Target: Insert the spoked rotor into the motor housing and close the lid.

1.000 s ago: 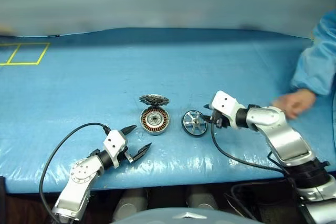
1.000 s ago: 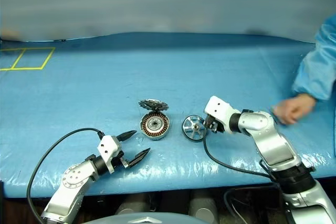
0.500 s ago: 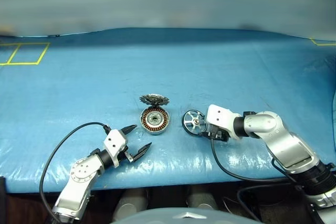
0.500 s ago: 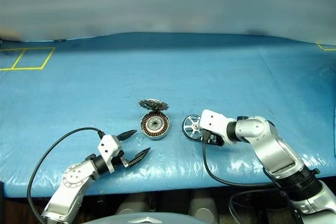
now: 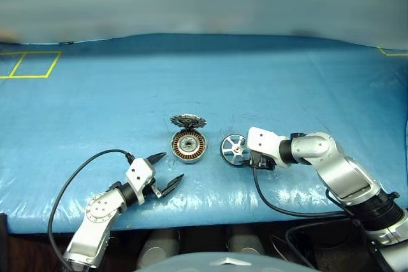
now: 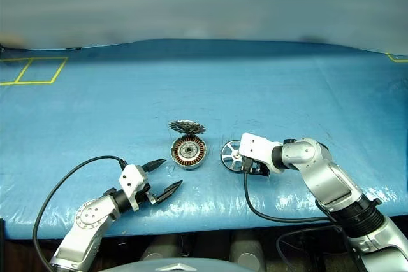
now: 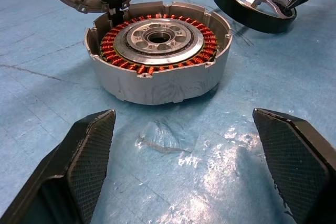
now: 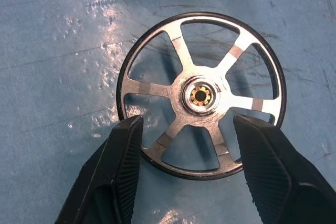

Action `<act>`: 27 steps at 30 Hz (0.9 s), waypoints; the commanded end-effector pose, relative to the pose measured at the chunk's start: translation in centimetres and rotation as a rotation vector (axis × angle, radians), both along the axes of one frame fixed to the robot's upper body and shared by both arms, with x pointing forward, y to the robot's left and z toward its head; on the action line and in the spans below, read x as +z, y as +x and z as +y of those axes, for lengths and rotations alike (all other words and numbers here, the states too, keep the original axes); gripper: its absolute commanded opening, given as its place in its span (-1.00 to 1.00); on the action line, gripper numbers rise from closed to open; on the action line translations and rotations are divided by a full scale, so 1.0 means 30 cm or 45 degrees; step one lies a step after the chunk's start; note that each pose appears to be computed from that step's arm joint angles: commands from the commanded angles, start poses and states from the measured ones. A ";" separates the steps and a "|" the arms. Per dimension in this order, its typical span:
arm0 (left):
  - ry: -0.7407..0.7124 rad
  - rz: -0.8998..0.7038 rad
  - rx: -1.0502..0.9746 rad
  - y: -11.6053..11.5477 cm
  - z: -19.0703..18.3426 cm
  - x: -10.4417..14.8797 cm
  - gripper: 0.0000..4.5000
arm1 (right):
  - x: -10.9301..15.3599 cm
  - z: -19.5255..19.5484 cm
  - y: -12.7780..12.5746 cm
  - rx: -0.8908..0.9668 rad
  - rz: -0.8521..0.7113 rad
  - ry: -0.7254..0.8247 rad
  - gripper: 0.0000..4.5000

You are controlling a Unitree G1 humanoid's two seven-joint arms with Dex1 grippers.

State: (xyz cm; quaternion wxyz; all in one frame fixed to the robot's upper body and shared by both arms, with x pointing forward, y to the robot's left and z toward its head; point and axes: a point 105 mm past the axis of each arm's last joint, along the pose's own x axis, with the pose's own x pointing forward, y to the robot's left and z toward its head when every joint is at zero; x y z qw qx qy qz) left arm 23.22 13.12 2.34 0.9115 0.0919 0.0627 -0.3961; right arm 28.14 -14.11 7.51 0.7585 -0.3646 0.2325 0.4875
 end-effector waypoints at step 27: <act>-0.051 -0.130 -0.027 -0.001 0.001 0.067 0.98 | 0.105 0.175 -0.095 0.111 0.149 0.588 -0.43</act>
